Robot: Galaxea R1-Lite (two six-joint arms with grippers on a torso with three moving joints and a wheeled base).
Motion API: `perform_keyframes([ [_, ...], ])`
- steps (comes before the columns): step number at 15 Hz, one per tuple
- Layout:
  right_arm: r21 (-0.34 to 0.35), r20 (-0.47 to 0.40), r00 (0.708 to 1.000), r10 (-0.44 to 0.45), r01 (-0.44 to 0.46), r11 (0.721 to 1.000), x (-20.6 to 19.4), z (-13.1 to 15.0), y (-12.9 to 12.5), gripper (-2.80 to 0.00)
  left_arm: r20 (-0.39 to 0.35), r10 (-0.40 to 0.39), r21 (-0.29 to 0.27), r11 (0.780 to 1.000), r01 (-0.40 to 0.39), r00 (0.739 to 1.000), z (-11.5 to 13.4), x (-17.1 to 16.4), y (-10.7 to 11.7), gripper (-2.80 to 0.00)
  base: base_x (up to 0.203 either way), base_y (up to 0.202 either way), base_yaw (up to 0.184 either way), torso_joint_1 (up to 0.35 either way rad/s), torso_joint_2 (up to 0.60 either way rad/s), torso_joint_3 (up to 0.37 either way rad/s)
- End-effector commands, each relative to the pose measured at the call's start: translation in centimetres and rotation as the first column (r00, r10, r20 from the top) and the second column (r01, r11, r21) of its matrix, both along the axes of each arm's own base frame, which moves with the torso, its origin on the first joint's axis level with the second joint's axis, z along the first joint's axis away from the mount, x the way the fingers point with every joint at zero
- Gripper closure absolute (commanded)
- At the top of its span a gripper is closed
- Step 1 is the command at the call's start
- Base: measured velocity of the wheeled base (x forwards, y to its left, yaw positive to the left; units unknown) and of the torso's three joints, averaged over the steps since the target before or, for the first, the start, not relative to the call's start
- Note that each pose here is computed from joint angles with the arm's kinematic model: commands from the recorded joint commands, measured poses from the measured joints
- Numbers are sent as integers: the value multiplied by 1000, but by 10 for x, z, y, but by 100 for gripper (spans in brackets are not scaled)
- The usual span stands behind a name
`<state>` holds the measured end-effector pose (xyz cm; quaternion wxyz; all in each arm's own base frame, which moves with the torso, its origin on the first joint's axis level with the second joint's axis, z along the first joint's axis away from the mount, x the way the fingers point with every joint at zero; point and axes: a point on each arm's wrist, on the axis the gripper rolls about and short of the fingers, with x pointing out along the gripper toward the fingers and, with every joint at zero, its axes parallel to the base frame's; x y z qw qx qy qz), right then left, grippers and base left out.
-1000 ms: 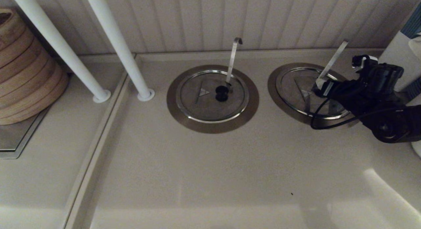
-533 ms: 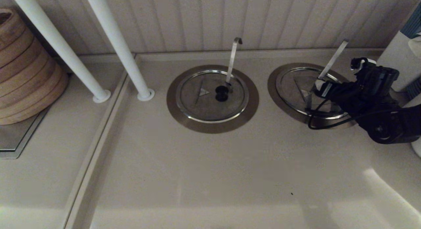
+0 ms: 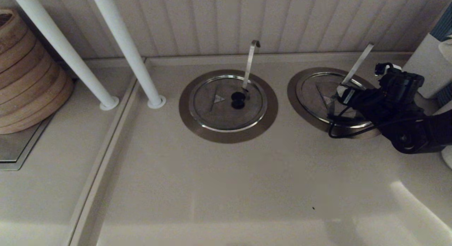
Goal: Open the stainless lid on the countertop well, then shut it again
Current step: Open the lid
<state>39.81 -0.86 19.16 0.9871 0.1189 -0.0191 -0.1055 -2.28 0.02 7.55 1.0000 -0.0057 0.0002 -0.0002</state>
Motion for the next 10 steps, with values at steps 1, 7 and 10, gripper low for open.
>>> perform_keyframes([
  [1, 1, 5, 1000, 0, 0, 1000, 5, -2, 1, -280, -1, -1, -1, 1000, 1, 1000, 0, 0, 0, 0, 0, 0, 0, 0, 0, 0],
  [7, 4, 31, 999, 26, -26, 1000, 11, 4, 14, -280, -1, 0, -1, 1000, 0, 1000, 0, 0, 0, 0, 0, 0, 0, 0, 0, 0],
  [10, 4, 36, 999, 27, -27, 1000, 10, 6, 14, -280, -1, -1, -1, 1000, 1, 1000, 0, 0, 0, 0, 0, 0, 0, 0, 0, 0],
])
